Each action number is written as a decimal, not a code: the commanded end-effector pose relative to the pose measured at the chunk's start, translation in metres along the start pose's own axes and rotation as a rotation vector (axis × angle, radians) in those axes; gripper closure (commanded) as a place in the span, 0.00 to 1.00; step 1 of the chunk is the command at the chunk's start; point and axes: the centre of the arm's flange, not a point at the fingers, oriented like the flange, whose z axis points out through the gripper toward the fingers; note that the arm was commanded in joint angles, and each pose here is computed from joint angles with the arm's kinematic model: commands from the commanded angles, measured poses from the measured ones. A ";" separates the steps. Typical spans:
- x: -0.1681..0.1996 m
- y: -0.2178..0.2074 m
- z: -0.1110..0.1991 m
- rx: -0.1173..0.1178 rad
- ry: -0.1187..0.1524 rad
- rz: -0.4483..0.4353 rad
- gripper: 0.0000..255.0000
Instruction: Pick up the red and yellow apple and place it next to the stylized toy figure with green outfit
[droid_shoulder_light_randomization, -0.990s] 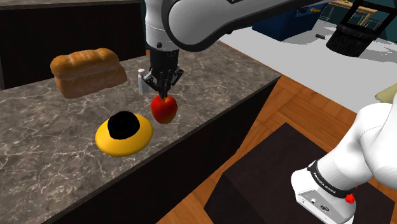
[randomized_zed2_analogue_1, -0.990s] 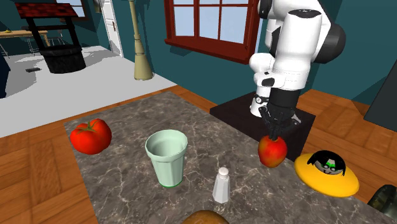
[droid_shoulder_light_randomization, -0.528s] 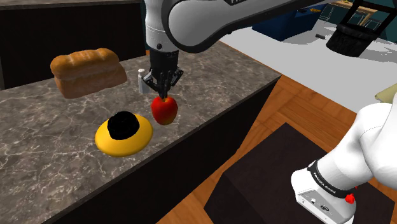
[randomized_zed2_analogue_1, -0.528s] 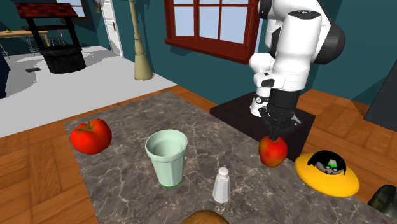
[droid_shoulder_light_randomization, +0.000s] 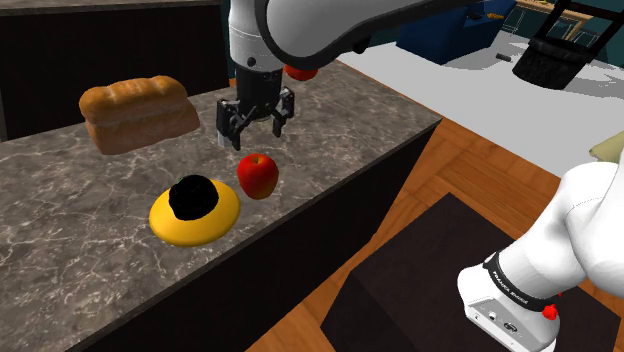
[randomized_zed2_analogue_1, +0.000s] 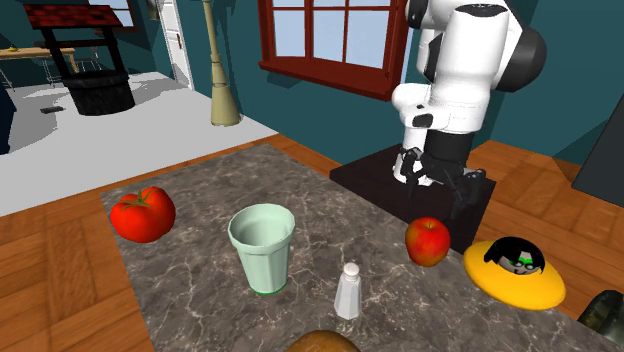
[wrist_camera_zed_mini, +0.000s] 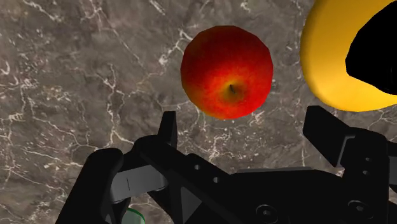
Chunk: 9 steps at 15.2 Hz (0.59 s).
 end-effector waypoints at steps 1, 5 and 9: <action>0.001 -0.001 -0.023 -0.001 -0.001 0.000 0.00; 0.001 -0.001 -0.034 -0.001 -0.001 0.000 0.00; 0.001 -0.001 -0.034 -0.001 -0.001 0.000 0.00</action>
